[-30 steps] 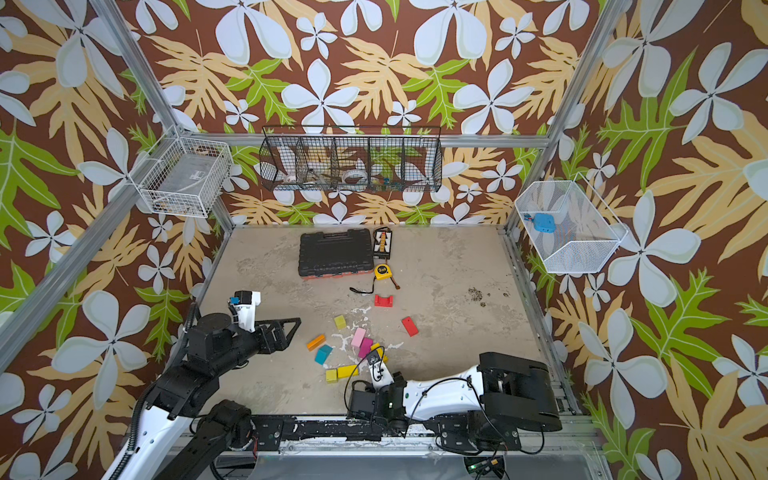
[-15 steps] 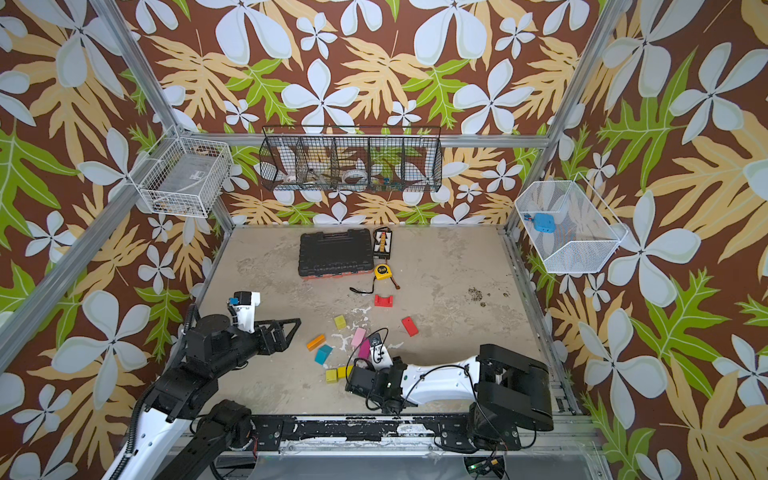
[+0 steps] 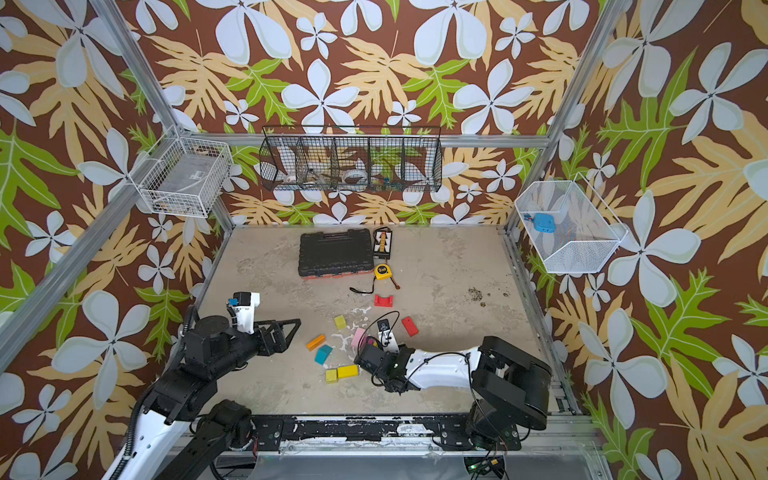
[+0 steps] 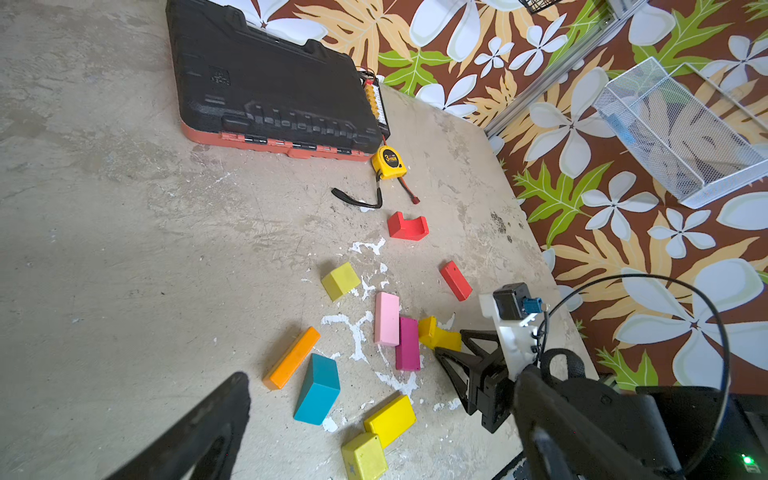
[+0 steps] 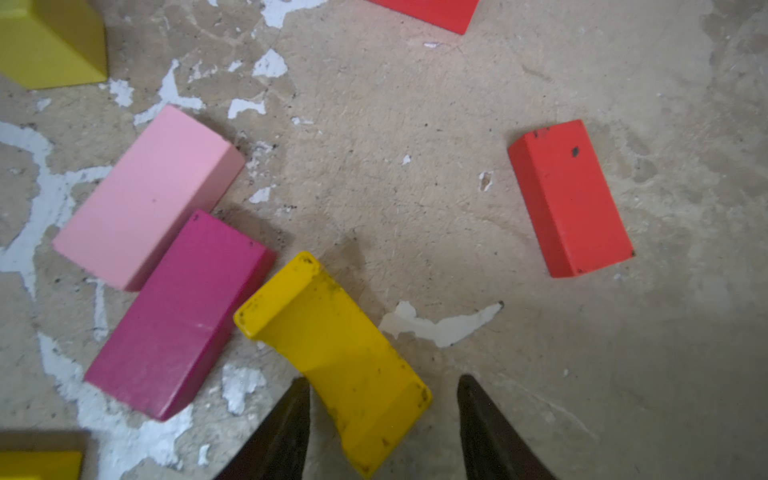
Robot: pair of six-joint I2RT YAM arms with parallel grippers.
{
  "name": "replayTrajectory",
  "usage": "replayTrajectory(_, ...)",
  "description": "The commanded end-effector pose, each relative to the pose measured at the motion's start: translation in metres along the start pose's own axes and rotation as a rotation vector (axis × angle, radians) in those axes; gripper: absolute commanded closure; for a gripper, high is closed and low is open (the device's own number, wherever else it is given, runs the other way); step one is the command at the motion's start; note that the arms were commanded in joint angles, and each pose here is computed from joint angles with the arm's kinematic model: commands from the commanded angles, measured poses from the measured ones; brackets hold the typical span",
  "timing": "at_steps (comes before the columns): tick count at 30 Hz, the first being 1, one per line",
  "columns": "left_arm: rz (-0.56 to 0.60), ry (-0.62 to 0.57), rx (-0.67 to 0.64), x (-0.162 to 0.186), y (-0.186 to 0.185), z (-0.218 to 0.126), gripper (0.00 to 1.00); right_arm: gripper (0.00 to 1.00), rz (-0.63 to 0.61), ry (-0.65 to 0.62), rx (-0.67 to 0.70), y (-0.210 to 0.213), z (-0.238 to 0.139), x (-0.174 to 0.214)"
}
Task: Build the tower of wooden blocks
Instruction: 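Move the right gripper over the yellow arch block, then lower the right gripper onto the yellow arch block and close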
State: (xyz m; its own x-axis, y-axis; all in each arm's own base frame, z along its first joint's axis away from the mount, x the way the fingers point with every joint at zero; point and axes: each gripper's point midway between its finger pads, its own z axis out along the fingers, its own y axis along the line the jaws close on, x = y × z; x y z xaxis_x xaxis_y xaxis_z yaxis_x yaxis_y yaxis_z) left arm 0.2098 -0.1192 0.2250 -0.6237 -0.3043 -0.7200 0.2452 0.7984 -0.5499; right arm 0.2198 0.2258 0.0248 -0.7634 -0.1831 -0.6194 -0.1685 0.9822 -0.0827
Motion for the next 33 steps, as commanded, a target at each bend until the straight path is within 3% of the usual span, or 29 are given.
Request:
replayTrajectory(1, 0.002, 0.002, -0.003, 0.001, 0.000, -0.001, 0.00, 0.43, 0.022, -0.015, -0.021, 0.000, 0.000, -0.008)
replayTrajectory(13, 0.004, 0.008, 0.001, 0.001, -0.001, 0.000, 0.00, 0.52, 0.155, -0.062, -0.097, -0.005, -0.005, -0.035)
replayTrajectory(33, 0.007, -0.001, 0.007, 0.001, -0.002, -0.002, 0.00, 0.66, 0.183, -0.025, -0.064, -0.011, 0.010, -0.015)
